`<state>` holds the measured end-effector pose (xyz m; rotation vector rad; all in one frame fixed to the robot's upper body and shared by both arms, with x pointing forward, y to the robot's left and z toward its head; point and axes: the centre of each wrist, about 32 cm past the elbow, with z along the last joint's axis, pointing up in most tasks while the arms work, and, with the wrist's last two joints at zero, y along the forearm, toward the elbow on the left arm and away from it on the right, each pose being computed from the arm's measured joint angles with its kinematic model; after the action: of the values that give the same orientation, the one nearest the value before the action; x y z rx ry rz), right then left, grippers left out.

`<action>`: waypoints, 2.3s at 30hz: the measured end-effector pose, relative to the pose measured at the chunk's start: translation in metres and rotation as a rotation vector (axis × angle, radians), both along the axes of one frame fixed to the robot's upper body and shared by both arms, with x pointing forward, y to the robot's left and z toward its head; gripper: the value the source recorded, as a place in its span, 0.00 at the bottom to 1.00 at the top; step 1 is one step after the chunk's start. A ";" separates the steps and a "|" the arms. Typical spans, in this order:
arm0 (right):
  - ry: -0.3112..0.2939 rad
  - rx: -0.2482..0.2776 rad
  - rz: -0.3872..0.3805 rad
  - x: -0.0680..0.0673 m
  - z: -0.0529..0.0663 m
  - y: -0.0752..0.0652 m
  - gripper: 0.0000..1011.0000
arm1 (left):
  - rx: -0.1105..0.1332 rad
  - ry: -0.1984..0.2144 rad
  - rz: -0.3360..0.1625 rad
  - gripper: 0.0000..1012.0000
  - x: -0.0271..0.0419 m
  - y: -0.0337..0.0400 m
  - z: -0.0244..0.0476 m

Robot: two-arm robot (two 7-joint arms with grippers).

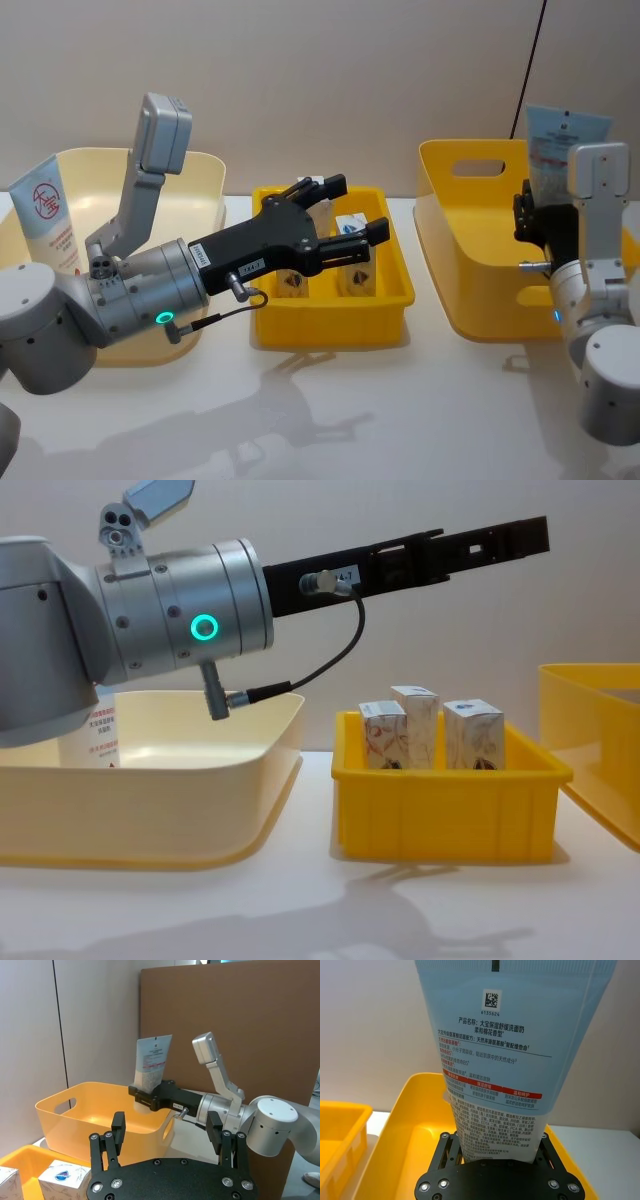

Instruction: Bimanual collaborative sorting of washing and personal care products

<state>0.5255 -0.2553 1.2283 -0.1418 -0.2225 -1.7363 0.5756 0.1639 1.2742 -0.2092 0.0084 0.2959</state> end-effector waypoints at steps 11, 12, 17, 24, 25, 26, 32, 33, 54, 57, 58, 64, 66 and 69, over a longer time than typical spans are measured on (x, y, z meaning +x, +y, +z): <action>0.039 0.003 -0.024 0.006 -0.005 0.006 0.48 | 0.000 0.000 0.000 0.99 0.0000 0.0000 0.0000; 0.042 0.004 -0.026 0.006 -0.005 0.007 0.48 | 0.000 0.000 0.000 0.99 0.0000 0.0000 0.0000; 0.051 0.004 -0.030 0.007 -0.006 0.008 0.56 | 0.000 0.000 0.000 0.99 0.0000 0.0000 0.0000; 0.058 0.005 -0.033 0.008 -0.007 0.010 0.78 | 0.000 0.000 0.000 0.99 0.0000 0.0000 0.0000; 0.059 0.005 -0.035 0.009 -0.007 0.010 0.82 | 0.000 0.000 0.000 0.99 0.0000 0.0000 0.0000; 0.059 0.005 -0.035 0.009 -0.007 0.010 0.83 | 0.000 0.000 0.000 0.99 0.0000 -0.0001 0.0000; 0.063 0.006 -0.036 0.009 -0.008 0.010 0.98 | 0.000 0.000 0.000 0.99 0.0000 0.0000 0.0000; 0.064 0.006 -0.036 0.009 -0.008 0.011 0.99 | 0.000 0.000 0.000 0.99 0.0000 0.0000 0.0000; 0.040 0.012 -0.030 0.007 -0.007 0.011 0.99 | 0.000 0.000 0.000 0.99 0.0000 0.0000 0.0000; 0.015 0.020 -0.019 0.005 -0.006 0.010 0.99 | 0.000 0.000 0.000 0.99 0.0000 0.0000 0.0000; 0.000 0.026 -0.013 0.004 -0.005 0.010 0.99 | 0.000 0.000 0.000 0.99 0.0000 0.0000 0.0000; -0.055 0.049 0.014 0.000 0.000 0.010 0.99 | 0.000 0.000 0.000 0.99 0.0000 0.0000 0.0000; -0.076 0.057 0.025 -0.002 0.002 0.009 0.99 | 0.000 0.000 0.000 0.99 0.0000 0.0000 0.0000; -0.107 0.068 0.041 -0.005 0.006 0.009 0.99 | 0.000 0.000 0.000 0.99 0.0000 0.0000 0.0000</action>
<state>0.5204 -0.2458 1.2338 0.0059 -0.2430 -1.7100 0.5755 0.1639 1.2742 -0.2093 0.0083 0.2959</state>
